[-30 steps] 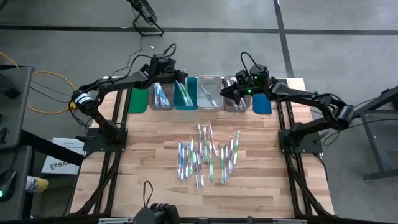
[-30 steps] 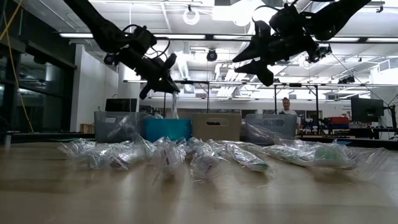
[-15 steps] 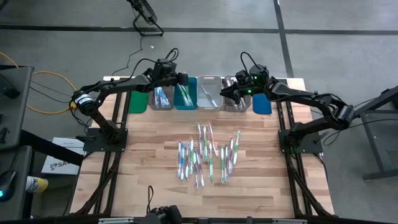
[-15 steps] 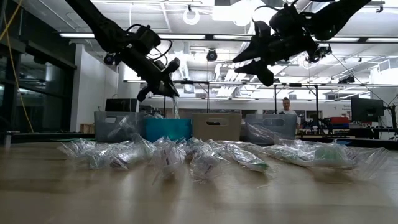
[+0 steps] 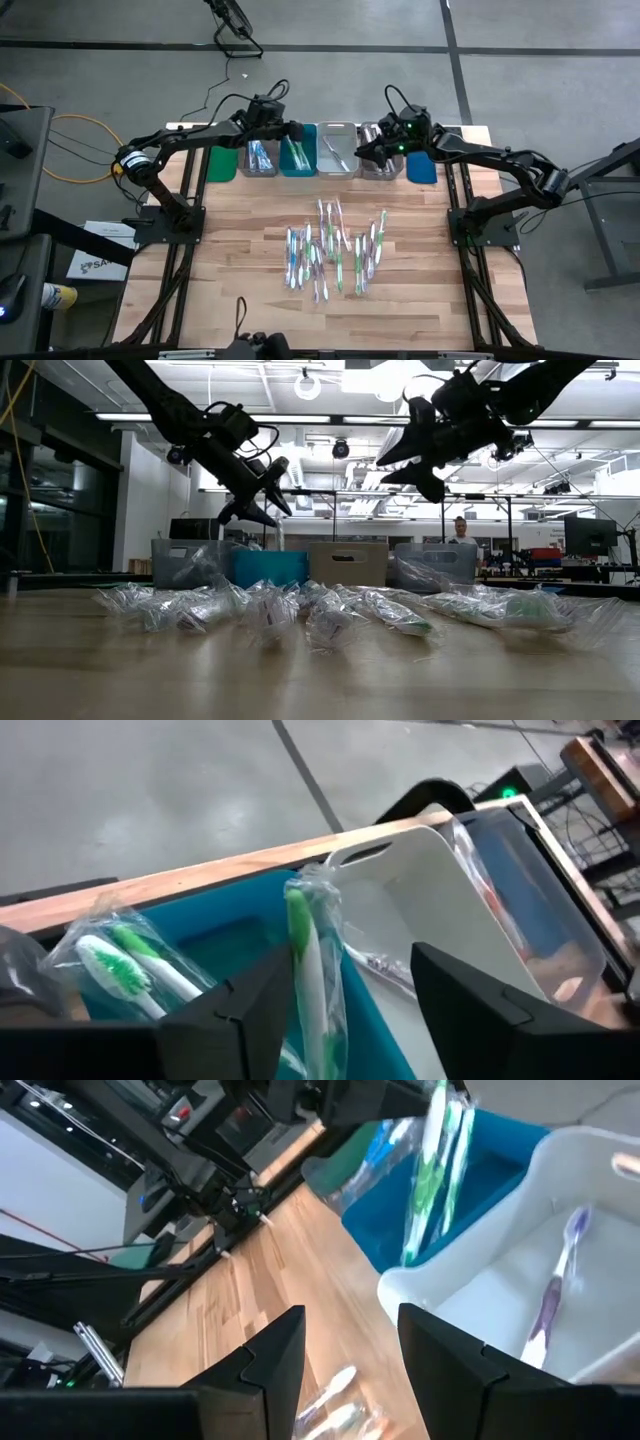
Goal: Pick & Place Toothbrushes
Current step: Put the green toothbrush into the blue bin
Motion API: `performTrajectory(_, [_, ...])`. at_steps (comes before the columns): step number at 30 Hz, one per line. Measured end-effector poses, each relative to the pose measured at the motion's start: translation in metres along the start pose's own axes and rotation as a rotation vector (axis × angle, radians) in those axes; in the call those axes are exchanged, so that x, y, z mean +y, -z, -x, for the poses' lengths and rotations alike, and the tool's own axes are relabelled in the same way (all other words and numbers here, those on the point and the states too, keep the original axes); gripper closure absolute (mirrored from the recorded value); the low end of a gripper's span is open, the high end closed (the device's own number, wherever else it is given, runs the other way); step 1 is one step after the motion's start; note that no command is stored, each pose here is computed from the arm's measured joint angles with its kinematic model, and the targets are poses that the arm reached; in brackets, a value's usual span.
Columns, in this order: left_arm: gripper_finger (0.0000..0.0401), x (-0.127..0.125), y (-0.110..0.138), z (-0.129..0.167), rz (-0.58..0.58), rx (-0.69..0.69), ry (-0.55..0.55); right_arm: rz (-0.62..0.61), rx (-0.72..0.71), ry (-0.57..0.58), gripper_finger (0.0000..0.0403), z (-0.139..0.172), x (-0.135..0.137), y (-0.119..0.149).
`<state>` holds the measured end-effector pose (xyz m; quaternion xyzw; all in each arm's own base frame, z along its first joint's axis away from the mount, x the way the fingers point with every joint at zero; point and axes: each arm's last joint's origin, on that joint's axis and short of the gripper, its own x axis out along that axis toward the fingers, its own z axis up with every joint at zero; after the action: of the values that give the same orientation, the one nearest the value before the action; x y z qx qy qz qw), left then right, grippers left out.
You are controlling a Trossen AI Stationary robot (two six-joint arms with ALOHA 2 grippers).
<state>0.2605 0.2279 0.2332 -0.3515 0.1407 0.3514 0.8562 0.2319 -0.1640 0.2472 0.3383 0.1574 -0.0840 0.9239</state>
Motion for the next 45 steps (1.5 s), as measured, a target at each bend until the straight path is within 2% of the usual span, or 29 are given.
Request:
performTrajectory(7, [0.0187, 0.004, -0.007, 0.007, -0.117, -0.007, 0.018, -0.059, 0.075, 0.013, 0.0248, -0.005, 0.005, 0.011])
performTrajectory(15, [0.0187, 0.018, -0.021, 0.027, -0.329, -0.001, 0.012, -0.174, 0.105, 0.12, 0.0248, -0.013, 0.015, 0.024])
performTrajectory(19, [0.0187, 0.026, -0.03, 0.04, -0.406, 0.012, 0.08, -0.323, 0.135, 0.18, 0.0248, -0.018, 0.023, 0.034])
performTrajectory(22, [0.0187, 0.026, -0.037, 0.055, -0.511, -0.005, 0.192, -0.445, 0.182, 0.233, 0.0248, -0.02, 0.034, 0.046])
performTrajectory(25, [0.0187, 0.025, -0.039, 0.074, -0.625, 0.012, 0.264, -0.563, 0.242, 0.338, 0.0248, -0.021, 0.047, 0.065])
performTrajectory(28, [0.0187, 0.02, -0.039, 0.093, -0.742, 0.01, 0.275, -0.67, 0.265, 0.463, 0.0248, -0.022, 0.061, 0.085])
performTrajectory(32, [0.0187, 0.015, -0.036, 0.115, -0.855, 0.015, 0.277, -0.791, 0.235, 0.609, 0.0248, -0.021, 0.081, 0.111])
performTrajectory(37, [0.0187, 0.01, -0.031, 0.134, -0.928, 0.027, 0.325, -0.892, 0.125, 0.769, 0.0248, -0.014, 0.097, 0.134])
performTrajectory(45, [0.0187, 0.006, -0.024, 0.15, -0.968, 0.046, 0.392, -0.822, -0.021, 0.911, 0.0248, -0.021, 0.092, 0.15])
